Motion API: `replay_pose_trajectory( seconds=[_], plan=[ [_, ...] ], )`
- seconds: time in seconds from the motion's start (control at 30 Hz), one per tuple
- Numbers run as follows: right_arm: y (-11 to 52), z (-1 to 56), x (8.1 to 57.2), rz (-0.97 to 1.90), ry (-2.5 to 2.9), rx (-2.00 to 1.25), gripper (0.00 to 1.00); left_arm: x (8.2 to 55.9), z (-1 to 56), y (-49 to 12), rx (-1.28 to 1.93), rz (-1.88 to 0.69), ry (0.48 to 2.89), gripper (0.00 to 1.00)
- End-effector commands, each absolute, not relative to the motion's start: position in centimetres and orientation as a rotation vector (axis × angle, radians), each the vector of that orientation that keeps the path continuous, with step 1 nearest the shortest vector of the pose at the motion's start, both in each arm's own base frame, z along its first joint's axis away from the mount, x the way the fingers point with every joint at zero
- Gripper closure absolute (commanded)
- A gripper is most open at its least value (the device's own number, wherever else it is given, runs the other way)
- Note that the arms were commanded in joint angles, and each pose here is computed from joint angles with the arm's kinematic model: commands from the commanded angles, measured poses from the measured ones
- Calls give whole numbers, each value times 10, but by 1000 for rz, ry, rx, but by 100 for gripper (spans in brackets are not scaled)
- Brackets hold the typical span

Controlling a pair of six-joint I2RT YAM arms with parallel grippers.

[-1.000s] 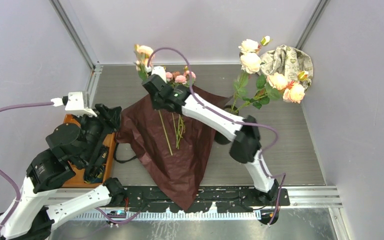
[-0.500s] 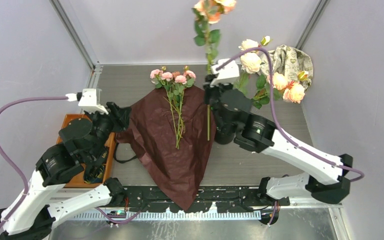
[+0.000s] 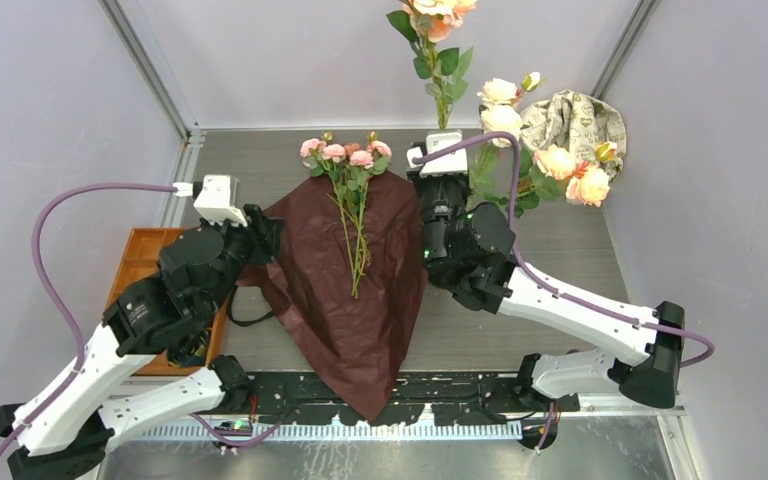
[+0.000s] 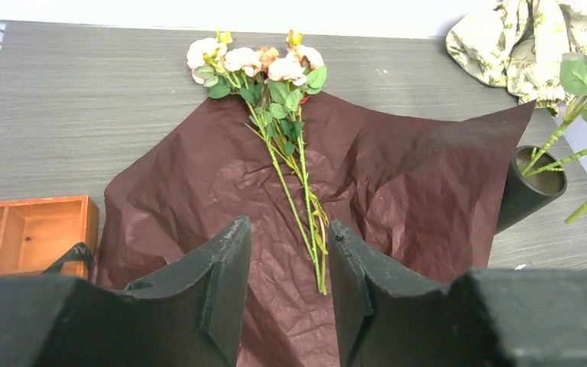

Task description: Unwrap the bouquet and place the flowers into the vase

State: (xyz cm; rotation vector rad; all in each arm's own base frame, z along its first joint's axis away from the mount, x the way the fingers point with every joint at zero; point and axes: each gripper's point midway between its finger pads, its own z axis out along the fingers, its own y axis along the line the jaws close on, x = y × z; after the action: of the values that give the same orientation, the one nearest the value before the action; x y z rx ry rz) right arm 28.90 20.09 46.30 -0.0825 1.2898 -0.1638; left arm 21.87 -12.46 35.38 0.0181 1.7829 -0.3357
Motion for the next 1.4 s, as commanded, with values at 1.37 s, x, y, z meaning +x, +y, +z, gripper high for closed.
replay_pose_trajectory(
  seconds=[1.37],
  plan=[
    [142, 334, 308, 53, 1374, 107, 99, 251, 316, -178, 63, -364, 1826, 60]
  ],
)
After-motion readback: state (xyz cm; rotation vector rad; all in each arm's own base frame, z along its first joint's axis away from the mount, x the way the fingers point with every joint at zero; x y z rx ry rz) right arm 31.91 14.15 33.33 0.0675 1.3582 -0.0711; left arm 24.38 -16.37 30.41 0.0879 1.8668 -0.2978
